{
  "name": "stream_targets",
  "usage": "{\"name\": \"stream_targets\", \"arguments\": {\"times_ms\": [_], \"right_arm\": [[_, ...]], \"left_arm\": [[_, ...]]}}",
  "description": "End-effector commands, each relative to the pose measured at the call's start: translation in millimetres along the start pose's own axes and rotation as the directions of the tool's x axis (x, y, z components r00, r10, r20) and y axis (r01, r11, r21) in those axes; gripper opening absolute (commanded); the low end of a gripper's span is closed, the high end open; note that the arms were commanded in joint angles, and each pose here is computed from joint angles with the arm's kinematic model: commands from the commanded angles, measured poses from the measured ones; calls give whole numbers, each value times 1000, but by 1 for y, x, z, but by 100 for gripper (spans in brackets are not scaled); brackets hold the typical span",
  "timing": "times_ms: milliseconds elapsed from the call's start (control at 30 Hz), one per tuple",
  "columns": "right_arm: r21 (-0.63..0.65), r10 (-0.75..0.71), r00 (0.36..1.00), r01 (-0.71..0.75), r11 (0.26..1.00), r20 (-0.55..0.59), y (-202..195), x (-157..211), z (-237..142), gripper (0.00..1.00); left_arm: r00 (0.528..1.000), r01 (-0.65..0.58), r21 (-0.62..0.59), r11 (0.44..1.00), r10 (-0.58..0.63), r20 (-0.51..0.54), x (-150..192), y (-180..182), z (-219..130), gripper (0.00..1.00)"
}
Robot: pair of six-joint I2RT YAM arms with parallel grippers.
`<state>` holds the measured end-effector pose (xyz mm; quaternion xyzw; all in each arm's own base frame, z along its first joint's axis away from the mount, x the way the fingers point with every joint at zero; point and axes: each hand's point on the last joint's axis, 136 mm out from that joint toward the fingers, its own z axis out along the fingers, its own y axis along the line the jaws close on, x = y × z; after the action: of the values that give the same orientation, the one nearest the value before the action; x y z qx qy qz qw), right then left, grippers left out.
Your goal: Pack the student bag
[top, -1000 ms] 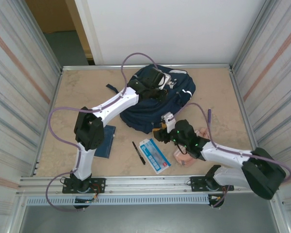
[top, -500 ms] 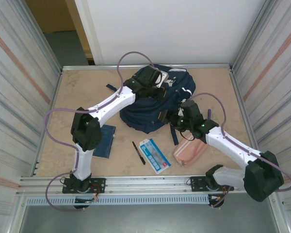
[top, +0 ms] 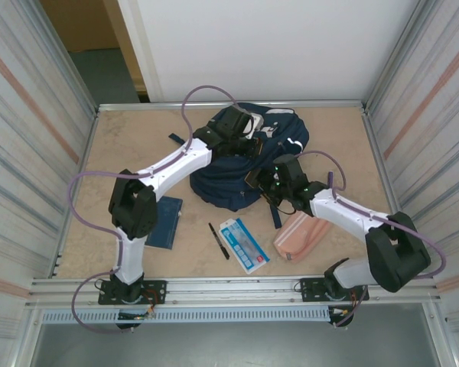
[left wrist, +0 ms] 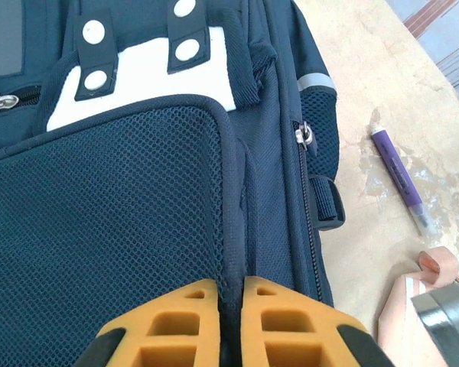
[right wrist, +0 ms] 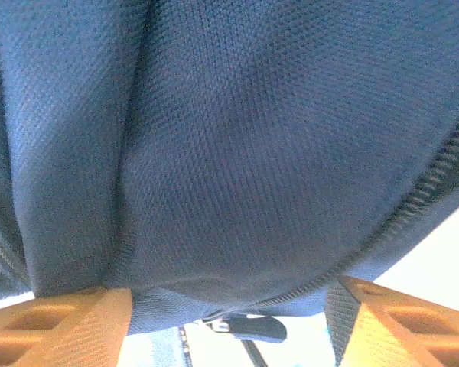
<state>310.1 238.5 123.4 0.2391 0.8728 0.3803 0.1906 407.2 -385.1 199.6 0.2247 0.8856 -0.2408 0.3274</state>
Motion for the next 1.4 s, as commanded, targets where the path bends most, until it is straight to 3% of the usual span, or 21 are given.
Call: {"name": "stream_targets", "arguments": {"times_ms": [0,33,133,167,200,300,333,500,633,767,867,1100,1367], "right_arm": [[-117,33,999,-28,993,43,29,-14,5,48],[-132,29,999,-24,991,36,34,-14,5,42],[-154,-8,1000,12,988,28,41,-12,4,4],[-149,-19,999,23,988,32,41,-12,3,0],[-132,-20,999,24,991,35,38,-12,1,0],[-120,-31,999,33,992,19,40,-10,-4,0],[-126,-33,999,35,991,13,42,-9,-6,0],[-130,-41,999,40,991,-6,50,-8,-10,0],[-166,-49,999,45,985,-17,64,-9,-16,0],[-181,-78,997,73,981,-25,74,-10,-18,0],[-193,-87,996,80,978,-30,78,-9,-19,0],[-201,-87,996,78,977,-35,83,-5,-21,0],[-205,-70,996,59,977,-48,86,6,-22,0]], "left_arm": [[988,40,117,992,-57,145,-39,-29,-44,0],[987,47,126,991,-65,147,-38,-30,-44,0],[987,45,137,990,-65,148,-36,-30,-45,0],[988,35,147,988,-57,146,-36,-29,-46,0],[989,24,166,986,-48,143,-36,-29,-47,1],[988,50,205,977,-78,132,-34,-14,-59,39],[987,65,213,975,-94,130,-33,-7,-65,41],[984,107,200,974,-133,118,-6,19,-109,45],[988,133,194,972,-145,47,51,9,-134,47],[984,179,112,977,-179,-11,111,-1,-126,51],[969,245,38,969,-244,-30,135,3,-109,51],[950,309,-22,951,-309,-36,137,1,-79,52],[961,271,29,962,-269,-63,124,-20,-53,49]]}}
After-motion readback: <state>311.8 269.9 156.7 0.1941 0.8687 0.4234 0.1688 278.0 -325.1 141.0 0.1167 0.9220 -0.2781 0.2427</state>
